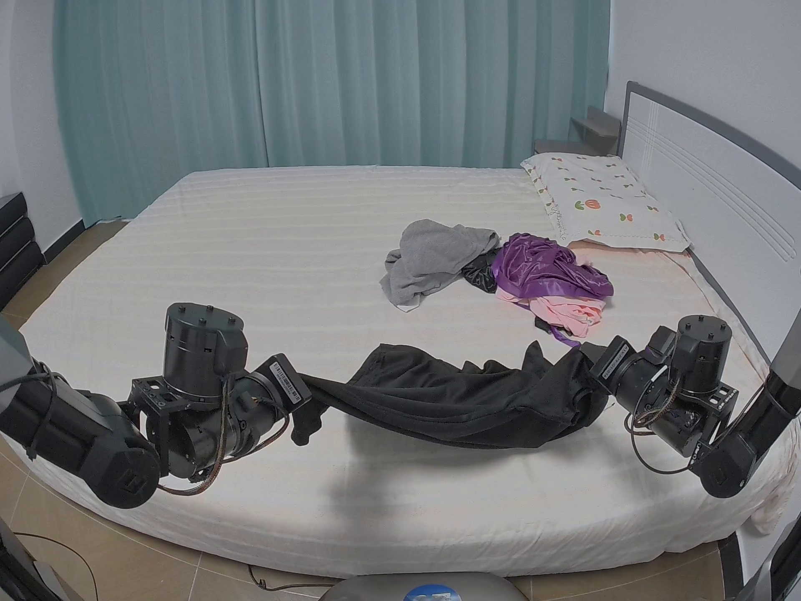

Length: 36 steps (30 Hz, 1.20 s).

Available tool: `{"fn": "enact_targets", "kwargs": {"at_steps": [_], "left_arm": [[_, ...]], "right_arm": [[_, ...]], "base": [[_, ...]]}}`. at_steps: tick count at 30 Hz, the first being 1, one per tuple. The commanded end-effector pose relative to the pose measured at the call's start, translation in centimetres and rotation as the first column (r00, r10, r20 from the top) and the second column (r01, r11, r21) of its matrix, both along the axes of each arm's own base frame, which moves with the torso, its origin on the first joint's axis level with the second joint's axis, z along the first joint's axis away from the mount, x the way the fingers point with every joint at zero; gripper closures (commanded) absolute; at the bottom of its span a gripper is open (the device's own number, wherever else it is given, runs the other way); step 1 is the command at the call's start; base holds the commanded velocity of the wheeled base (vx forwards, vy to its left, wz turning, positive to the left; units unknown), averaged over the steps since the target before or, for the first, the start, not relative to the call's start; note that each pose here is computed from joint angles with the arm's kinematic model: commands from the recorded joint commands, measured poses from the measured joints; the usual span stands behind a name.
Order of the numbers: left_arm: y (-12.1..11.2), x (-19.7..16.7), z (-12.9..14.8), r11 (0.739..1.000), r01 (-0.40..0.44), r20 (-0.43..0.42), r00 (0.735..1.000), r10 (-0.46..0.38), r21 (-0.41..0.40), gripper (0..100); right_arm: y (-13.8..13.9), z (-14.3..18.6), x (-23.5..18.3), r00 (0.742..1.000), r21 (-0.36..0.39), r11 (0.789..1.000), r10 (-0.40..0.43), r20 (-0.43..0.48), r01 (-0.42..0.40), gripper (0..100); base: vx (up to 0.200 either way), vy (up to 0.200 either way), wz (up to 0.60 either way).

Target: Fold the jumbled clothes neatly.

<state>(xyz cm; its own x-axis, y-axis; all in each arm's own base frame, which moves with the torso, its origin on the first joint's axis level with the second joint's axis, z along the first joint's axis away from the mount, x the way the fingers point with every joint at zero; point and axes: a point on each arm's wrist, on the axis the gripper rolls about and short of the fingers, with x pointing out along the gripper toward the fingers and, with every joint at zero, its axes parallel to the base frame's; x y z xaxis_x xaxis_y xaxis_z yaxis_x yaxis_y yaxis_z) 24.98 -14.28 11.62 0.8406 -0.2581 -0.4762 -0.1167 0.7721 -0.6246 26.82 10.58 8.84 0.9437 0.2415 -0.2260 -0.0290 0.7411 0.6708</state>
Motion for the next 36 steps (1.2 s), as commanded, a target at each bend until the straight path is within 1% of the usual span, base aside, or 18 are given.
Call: {"fn": "enact_targets", "kwargs": {"at_steps": [1, 14, 36], "left_arm": [[0.0, 0.0, 0.1, 1.000, -0.001, 0.005, 1.000, 0.001, -0.001, 100], [0.2, -0.6, 1.2, 1.000, 0.005, 0.036, 0.999, -0.005, -0.019, 100], [0.2, -0.7, 1.3, 1.000, 0.008, 0.040, 0.999, -0.007, -0.023, 100]], "right_arm": [[0.0, 0.1, 0.0, 1.000, 0.001, 1.000, -0.001, 0.004, 0.001, 100], [0.1, 0.2, -0.1, 1.000, 0.003, 1.000, 0.004, 0.009, -0.004, 100], [0.2, 0.1, -0.1, 1.000, 0.002, 1.000, 0.007, 0.006, -0.007, 100]], "base": [[0.000, 0.200, 0.00], [0.000, 0.200, 0.00], [0.000, 0.200, 0.00]]}}
